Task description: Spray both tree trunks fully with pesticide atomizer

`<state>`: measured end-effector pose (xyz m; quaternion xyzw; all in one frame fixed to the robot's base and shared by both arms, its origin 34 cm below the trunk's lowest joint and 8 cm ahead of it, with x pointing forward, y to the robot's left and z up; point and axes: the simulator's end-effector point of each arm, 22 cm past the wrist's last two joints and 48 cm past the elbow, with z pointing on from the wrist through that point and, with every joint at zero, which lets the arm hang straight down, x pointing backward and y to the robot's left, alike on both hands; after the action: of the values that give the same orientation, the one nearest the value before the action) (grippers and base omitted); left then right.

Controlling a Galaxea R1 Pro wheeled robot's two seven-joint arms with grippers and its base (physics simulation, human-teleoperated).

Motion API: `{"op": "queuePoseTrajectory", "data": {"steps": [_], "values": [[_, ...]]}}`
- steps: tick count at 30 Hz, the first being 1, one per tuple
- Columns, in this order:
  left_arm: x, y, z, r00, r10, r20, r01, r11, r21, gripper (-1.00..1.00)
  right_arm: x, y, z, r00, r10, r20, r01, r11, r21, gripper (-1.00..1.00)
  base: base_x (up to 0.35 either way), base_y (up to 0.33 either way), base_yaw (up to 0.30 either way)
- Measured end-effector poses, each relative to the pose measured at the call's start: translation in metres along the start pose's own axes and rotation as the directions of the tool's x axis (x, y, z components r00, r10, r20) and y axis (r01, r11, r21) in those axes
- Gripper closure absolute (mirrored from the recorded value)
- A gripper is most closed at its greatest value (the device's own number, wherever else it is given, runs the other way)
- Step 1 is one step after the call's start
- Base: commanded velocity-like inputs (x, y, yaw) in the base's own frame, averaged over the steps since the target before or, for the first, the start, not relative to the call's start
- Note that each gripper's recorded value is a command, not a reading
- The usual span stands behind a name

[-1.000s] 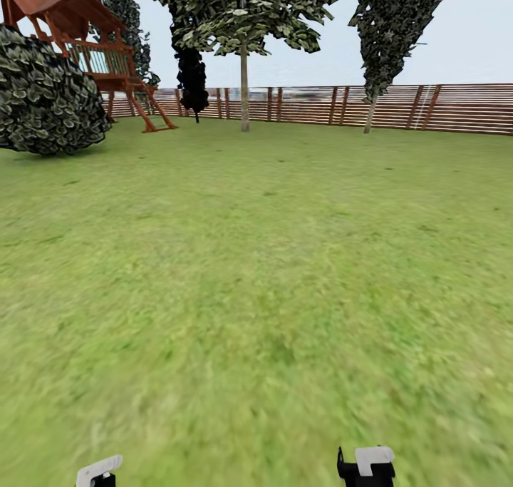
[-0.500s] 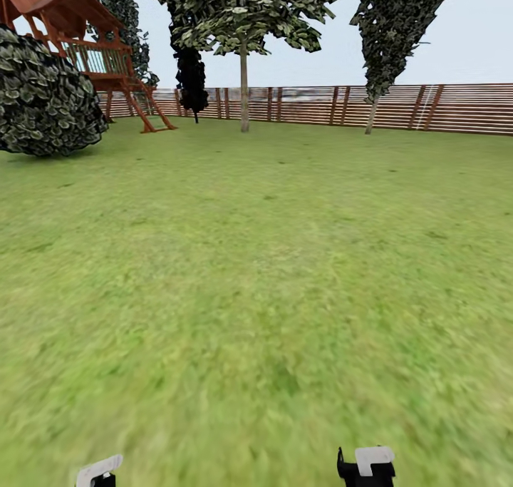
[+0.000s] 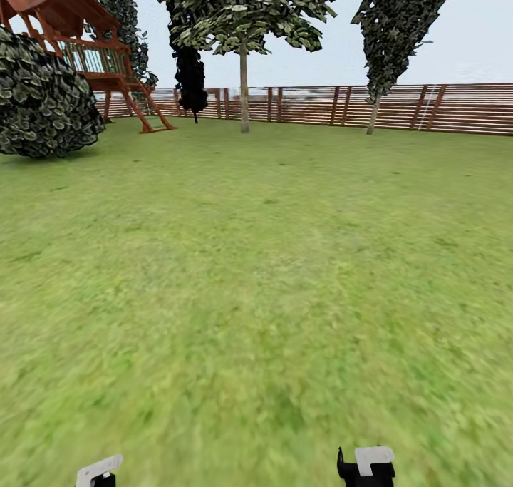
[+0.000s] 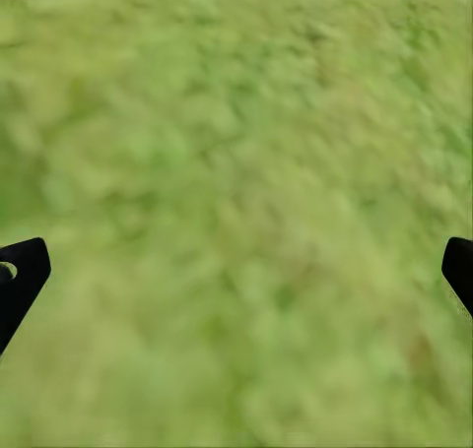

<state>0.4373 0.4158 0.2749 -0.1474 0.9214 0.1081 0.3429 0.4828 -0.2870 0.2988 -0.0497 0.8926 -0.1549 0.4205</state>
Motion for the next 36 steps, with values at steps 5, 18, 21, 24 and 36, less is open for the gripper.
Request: {"op": "queuePoseTrajectory", "data": {"steps": [5, 18, 21, 24, 36], "values": [[0.0, 0.0001, 0.0, 1.0, 0.0, 0.0, 0.0, 1.0, -0.001, 1.0, 0.0, 0.0, 0.0, 1.0, 0.0, 0.0, 0.0, 1.0, 0.0, -1.0, 0.342, 0.0, 0.0], [0.0, 0.0, 0.0, 1.0, 0.0, 0.0, 0.0, 1.0, 0.0, 1.0, 0.0, 0.0001, 0.0, 1.0, 0.0, 0.0, 0.0, 1.0, 0.0, -1.0, 0.342, 0.0, 0.0], [0.0, 0.0, 0.0, 1.0, 0.0, 0.0, 0.0, 1.0, 0.0, 1.0, 0.0, 0.0001, 0.0, 1.0, 0.0, 0.0, 0.0, 1.0, 0.0, -1.0, 0.342, 0.0, 0.0], [0.0, -0.0001, 0.0, 1.0, 0.0, 0.0, 0.0, 1.0, 0.001, 1.0, 0.0, 0.0001, 0.0, 1.0, 0.0, 0.0, 0.0, 1.0, 0.0, -1.0, 0.342, 0.0, 0.0], [0.0004, -0.0002, -0.0001, 1.0, 0.0, -0.001, 0.0, 1.0, 0.001, 1.0, 0.0001, 0.0001, -0.0001, 1.0, 0.0, 0.0, 0.0, 1.0, 0.0, -1.0, 0.342, 0.0, 0.0]]}}
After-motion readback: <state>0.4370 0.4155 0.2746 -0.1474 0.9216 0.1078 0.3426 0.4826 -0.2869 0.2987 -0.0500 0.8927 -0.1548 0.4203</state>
